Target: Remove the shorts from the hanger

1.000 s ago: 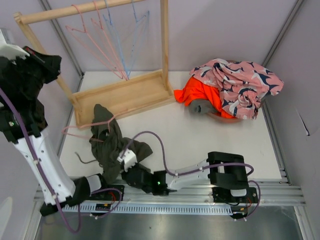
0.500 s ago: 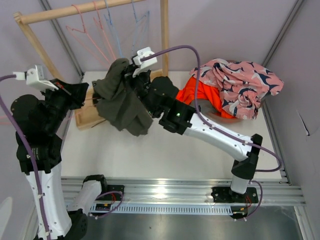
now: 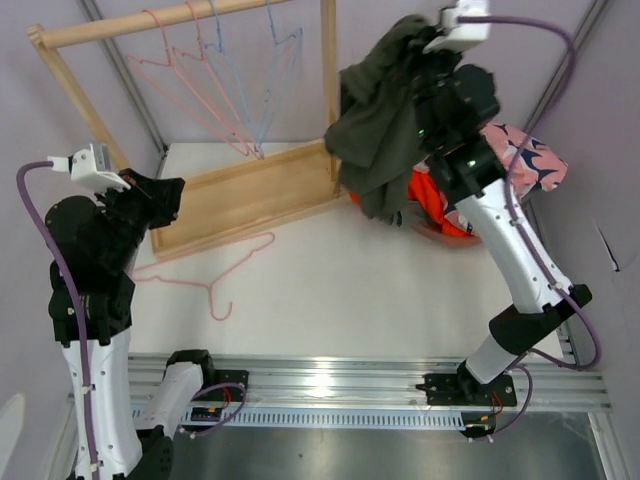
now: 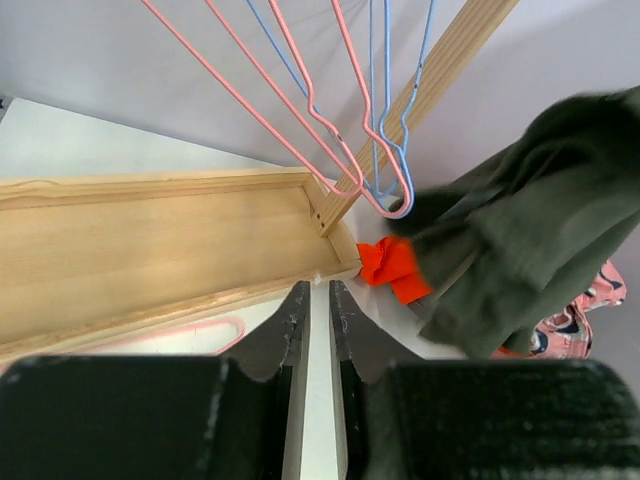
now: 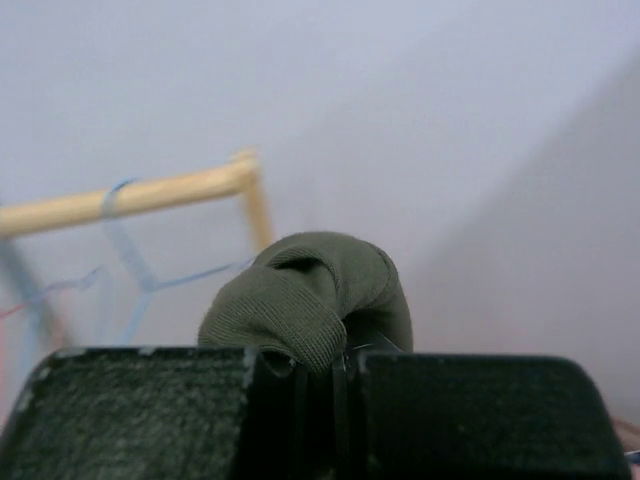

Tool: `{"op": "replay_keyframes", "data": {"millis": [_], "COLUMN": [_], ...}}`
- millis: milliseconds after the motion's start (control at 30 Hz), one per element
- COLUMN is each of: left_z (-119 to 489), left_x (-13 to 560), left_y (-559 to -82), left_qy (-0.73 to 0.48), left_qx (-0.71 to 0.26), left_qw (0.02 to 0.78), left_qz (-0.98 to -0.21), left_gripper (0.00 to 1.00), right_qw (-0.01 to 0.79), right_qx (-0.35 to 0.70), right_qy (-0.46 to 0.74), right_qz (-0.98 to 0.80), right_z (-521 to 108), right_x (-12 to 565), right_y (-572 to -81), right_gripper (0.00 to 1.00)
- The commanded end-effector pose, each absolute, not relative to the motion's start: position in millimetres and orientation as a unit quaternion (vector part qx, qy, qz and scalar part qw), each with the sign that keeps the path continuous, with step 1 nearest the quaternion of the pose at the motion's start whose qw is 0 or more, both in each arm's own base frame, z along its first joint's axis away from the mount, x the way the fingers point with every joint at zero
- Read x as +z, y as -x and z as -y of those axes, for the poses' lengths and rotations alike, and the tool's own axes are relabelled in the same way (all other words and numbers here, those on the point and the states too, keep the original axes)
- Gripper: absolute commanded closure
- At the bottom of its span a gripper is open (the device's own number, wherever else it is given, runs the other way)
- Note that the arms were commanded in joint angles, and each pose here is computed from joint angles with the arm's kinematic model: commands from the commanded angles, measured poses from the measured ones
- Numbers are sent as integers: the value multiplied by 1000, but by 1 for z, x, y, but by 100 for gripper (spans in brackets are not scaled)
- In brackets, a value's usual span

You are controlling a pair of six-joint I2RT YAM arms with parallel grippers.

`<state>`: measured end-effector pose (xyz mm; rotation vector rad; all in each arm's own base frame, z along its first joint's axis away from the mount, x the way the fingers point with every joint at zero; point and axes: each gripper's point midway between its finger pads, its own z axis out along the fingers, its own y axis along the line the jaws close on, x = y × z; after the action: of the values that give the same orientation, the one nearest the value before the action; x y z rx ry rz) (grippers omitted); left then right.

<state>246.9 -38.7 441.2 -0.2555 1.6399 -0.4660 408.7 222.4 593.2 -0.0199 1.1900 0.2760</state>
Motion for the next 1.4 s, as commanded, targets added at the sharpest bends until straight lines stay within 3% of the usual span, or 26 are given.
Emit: {"op": "replay_keyframes", "data": {"millis": [0, 233, 367, 533, 567, 600, 633, 667, 733, 833, 933, 1033, 1367], "left_z": [42, 34, 30, 34, 34, 34, 34, 36, 40, 42, 49, 67, 72], "left_x": [442, 431, 423, 389, 376, 355, 345, 326, 285, 238, 193, 164, 90], "left_y": [-249, -252, -258, -277, -282, -292, -297, -301, -310, -315, -310, -305, -323], "left_qy": [103, 110, 118, 124, 129, 136, 139, 144, 148, 146, 142, 125, 162], "left_qx": [-211, -175, -161, -160, -158, -153, -152, -153, -155, -143, -131, -131, -71], "left_qw": [662, 663, 658, 615, 599, 573, 561, 540, 500, 456, 398, 363, 281], "left_qz": [-712, -720, -726, -762, -774, -794, -802, -815, -839, -866, -897, -914, -943], "left_gripper": [82, 80, 74, 62, 61, 62, 63, 64, 64, 54, 44, 41, 47], "right_qw": [869, 885, 843, 789, 775, 742, 732, 716, 690, 682, 678, 676, 662], "right_qx": [144, 45, 36, 58, 78, 79, 93, 112, 124, 140, 162, 192, 285], "right_qy": [-47, -94, -134, -147, -155, -159, -159, -173, -179, -170, -162, -165, -139], "right_qz": [-472, -454, -519, -594, -607, -646, -656, -667, -690, -698, -698, -692, -680], "right_z": [-153, -59, -17, -22, -28, -31, -36, -41, -51, -70, -84, -89, -121], "right_x": [671, 692, 624, 507, 487, 441, 430, 413, 373, 352, 346, 344, 344], "right_y": [-386, -434, -481, -500, -500, -504, -498, -495, -481, -450, -425, -393, -316], "right_gripper": [100, 100, 100, 100, 95, 76, 18, 1, 0, 1, 1, 1, 1]}}
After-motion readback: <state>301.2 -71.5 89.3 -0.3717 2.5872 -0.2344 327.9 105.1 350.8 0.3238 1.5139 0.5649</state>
